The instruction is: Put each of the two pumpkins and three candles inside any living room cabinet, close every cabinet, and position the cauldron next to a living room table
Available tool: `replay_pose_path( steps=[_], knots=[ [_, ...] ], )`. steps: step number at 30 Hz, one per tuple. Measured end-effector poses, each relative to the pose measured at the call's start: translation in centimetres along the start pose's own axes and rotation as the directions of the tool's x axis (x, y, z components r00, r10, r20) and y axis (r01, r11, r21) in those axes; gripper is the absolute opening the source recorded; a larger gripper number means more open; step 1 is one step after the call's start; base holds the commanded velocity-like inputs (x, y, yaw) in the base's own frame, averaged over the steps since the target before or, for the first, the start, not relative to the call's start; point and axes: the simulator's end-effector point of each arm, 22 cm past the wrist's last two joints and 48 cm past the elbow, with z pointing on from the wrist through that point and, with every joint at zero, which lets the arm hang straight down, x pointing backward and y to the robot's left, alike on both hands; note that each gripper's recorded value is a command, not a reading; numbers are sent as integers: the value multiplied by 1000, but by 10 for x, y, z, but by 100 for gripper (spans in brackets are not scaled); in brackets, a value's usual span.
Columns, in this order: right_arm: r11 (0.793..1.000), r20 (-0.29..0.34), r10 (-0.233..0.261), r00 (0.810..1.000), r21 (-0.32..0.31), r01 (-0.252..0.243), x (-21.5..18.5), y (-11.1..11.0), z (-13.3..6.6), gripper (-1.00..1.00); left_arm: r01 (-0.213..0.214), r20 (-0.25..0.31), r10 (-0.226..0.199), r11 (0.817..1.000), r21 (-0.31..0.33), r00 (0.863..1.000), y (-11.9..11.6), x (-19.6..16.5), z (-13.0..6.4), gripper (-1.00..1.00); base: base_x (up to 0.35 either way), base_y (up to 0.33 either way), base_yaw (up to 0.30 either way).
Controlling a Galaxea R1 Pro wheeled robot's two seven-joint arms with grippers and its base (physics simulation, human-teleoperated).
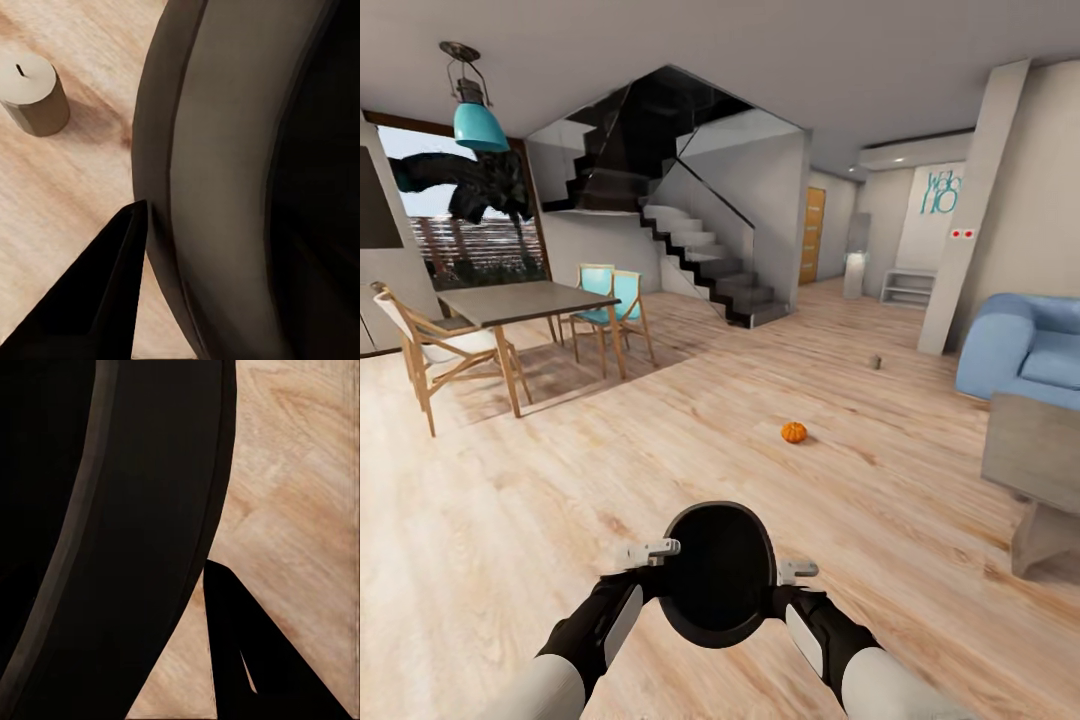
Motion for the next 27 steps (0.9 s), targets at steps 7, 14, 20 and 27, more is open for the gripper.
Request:
replay_pose_path(
  steps=[7,14,20,27],
  knots=[
    [1000,5,0,1000,0,0,-2,0,-2,-100,-1,5,1,1000,0,1000,0,-2,-2,-100,-211,0,-261],
    [1000,10,0,1000,-1,0,-4,1,-3,-100,-2,10,2,1000,1,1000,-1,-5,-3,-100,-26,0,-261],
    [1000,14,-2,1000,-1,2,-6,1,-4,-100,-2,14,2,1000,1,1000,-1,-6,-5,-100,-1,0,-261],
    [1000,19,-2,1000,-1,2,-9,1,-6,-100,-4,19,4,1000,2,1000,-2,-9,-6,-100,0,0,-261]
  ],
)
